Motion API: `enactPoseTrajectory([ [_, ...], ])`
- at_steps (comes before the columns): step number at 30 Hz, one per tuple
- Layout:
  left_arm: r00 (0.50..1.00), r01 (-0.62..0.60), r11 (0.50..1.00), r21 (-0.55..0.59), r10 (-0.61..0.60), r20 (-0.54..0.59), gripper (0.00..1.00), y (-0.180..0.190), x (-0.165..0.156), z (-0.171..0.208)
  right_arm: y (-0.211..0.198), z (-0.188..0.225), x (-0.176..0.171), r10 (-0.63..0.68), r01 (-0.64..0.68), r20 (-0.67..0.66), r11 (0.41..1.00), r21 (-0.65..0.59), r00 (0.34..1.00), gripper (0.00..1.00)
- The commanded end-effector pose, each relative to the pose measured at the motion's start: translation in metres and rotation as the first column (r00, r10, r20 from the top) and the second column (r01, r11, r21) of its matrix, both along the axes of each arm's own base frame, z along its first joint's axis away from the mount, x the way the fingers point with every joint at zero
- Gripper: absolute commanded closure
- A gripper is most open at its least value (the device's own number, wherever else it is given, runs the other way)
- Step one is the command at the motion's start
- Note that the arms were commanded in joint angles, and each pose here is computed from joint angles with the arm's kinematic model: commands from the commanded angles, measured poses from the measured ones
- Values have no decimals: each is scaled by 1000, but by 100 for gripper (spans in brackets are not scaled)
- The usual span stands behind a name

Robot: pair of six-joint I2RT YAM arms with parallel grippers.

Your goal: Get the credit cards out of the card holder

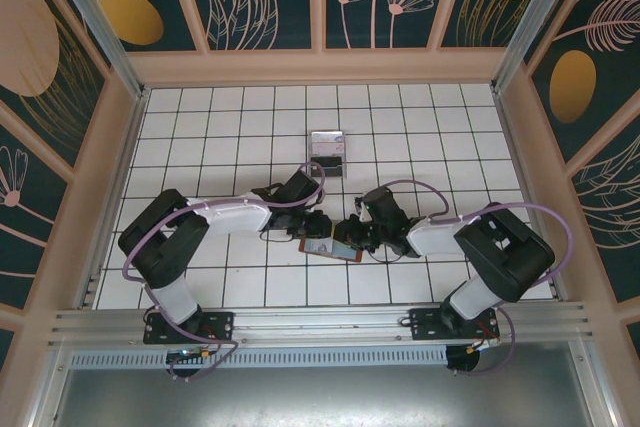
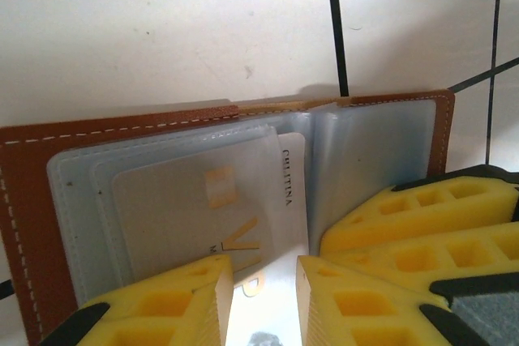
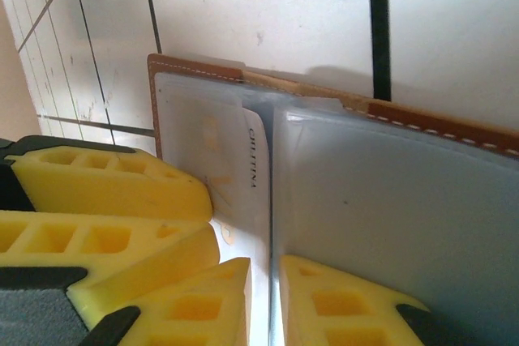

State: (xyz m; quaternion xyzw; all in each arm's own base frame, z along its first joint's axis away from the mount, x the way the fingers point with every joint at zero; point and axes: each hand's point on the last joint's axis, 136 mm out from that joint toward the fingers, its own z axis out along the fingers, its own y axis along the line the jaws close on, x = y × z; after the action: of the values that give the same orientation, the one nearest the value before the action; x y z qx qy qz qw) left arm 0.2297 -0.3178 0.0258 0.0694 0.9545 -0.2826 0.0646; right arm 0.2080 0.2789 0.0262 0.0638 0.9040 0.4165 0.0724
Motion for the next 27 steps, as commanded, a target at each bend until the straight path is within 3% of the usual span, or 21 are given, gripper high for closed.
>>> enactPoseTrajectory([
  [1,999,-16,996,92,19,-31,71,18,-7,-20,-10,-10,-4,-29,28,-26,999,-36,999,84],
  [12,1000,-20,996,84,22,-20,71,17,-6,-16,-8,-6,-4,-31,31,-20,999,-16,999,85],
  [19,999,-47,990,134,44,27,71,26,2,-8,-29,-20,-3,-63,53,-46,979,-197,997,85],
  [27,997,-57,987,151,50,50,71,33,3,-2,-55,-40,-4,-99,60,-76,912,-405,992,85],
])
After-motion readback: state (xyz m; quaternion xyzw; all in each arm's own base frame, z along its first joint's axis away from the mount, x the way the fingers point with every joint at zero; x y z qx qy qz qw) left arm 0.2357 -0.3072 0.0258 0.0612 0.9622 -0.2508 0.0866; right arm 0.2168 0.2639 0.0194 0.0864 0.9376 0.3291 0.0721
